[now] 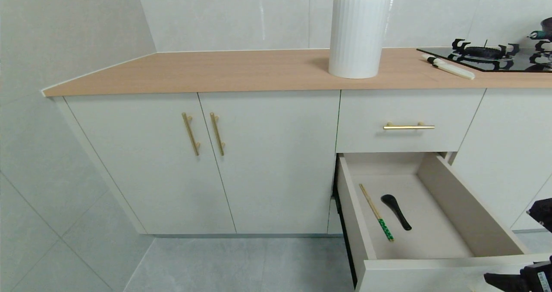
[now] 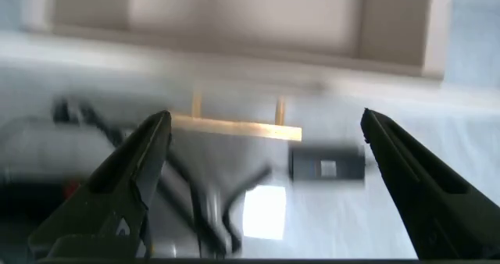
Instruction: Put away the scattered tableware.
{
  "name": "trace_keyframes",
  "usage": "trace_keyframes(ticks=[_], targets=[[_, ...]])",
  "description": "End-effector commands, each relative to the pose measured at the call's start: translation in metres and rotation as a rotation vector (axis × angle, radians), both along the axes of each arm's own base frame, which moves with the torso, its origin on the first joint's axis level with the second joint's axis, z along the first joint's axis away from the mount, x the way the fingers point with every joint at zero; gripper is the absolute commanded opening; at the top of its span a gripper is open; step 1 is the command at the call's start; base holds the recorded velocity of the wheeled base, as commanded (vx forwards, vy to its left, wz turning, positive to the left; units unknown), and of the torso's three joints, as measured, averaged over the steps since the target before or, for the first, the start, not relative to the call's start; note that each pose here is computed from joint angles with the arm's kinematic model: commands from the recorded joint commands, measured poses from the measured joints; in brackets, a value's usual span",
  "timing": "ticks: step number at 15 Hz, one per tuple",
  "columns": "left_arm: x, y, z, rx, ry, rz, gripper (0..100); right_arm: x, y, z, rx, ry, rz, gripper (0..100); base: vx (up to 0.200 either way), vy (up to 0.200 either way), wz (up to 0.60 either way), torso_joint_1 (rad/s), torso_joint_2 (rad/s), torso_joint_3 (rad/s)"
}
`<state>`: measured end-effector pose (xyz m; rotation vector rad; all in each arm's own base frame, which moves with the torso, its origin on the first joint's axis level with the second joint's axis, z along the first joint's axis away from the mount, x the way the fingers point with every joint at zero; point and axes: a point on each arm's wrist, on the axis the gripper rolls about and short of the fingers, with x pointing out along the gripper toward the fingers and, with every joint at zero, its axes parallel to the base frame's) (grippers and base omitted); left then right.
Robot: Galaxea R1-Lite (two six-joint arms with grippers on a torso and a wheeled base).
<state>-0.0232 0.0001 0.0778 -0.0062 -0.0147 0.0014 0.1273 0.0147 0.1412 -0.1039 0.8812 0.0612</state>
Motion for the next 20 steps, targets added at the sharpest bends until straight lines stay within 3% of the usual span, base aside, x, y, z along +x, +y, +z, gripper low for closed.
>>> trace_keyframes(ticks=[1, 7, 20], targets=[[0.0, 0.0, 0.0, 0.0, -0.001, 0.0, 100, 0.007, 0.001, -0.002, -0.008, 0.077, 0.004, 100, 0.0, 0.0, 0.0, 0.0, 0.0, 0.0], [0.0, 0.0, 0.0, 0.0, -0.001, 0.0, 100, 0.034, 0.01, -0.042, 0.066, 0.372, 0.073, 100, 0.0, 0.0, 0.0, 0.0, 0.0, 0.0], [0.0, 0.0, 0.0, 0.0, -0.001, 0.0, 100, 0.09, 0.02, -0.07, 0.072, 0.241, 0.041, 100, 0.0, 0.0, 0.0, 0.0, 0.0, 0.0]])
